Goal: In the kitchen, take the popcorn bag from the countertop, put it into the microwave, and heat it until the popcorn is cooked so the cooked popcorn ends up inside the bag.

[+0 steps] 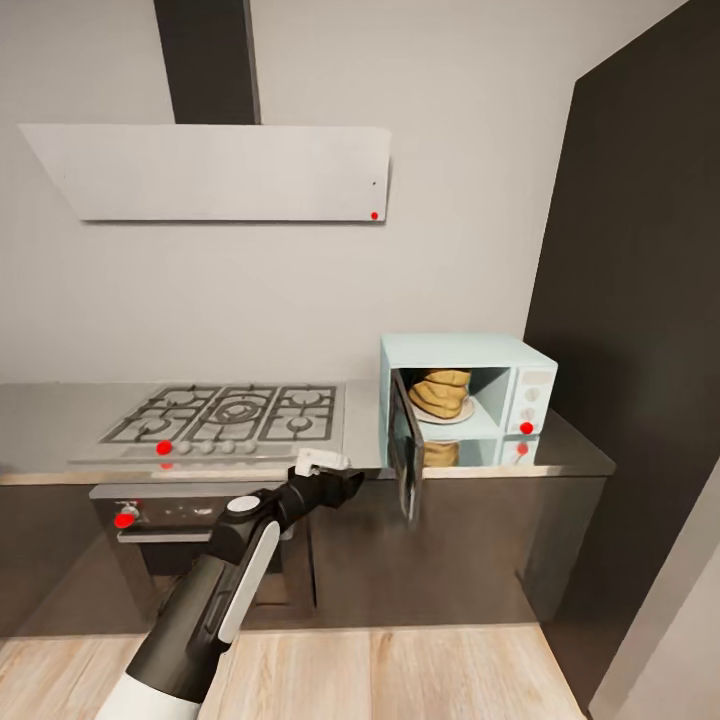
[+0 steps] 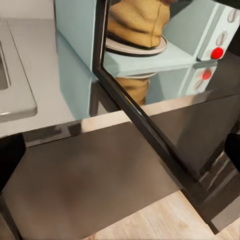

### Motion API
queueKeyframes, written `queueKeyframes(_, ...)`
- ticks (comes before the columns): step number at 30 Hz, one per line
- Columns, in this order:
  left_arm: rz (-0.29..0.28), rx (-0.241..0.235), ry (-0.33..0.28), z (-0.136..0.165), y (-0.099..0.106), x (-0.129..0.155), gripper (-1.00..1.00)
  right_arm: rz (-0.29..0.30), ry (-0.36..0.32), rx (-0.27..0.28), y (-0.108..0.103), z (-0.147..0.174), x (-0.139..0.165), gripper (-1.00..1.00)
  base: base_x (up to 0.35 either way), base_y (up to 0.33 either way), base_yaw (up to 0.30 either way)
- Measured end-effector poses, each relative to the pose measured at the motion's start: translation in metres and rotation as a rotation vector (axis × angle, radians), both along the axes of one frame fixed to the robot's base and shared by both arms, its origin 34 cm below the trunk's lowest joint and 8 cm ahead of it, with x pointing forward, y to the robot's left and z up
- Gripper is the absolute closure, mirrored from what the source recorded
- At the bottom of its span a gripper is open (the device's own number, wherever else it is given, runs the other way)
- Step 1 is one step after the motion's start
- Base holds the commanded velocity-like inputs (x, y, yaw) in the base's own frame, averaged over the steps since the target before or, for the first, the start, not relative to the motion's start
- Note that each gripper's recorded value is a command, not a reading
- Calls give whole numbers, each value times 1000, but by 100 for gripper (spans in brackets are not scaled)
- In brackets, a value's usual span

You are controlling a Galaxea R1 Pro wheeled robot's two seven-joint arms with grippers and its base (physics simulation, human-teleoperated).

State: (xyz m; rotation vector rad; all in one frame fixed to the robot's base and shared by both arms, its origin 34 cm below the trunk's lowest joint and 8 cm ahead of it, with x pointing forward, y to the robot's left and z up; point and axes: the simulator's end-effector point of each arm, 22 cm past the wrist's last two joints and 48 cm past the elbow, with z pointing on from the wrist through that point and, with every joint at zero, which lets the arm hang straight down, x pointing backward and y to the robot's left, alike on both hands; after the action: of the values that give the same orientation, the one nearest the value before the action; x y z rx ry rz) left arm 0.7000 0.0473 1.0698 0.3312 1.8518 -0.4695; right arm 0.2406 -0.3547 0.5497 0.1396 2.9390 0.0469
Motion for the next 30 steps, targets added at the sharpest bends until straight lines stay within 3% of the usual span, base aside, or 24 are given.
queueKeyframes(9,-19,-12,-1,1,-6,-2,-100,-8,-15,-3,-1,1,4,-100,155,0,-53)
queueKeyframes(16,-71,9,-8,0,-28,-12,-100,-12,-19,-2,-1,1,5,-100,3,0,-223)
queueKeyframes(22,-73,12,-10,1,-28,-12,-100,-12,-20,-2,-1,1,5,-100,0,0,-233)
queueKeyframes(27,-67,-6,-62,11,-28,-9,-100,-12,-20,-2,-1,1,5,-100,0,0,-207)
queueKeyframes(30,-65,-8,-58,7,-28,-7,-100,-11,-20,-2,-1,1,5,-100,0,0,-30)
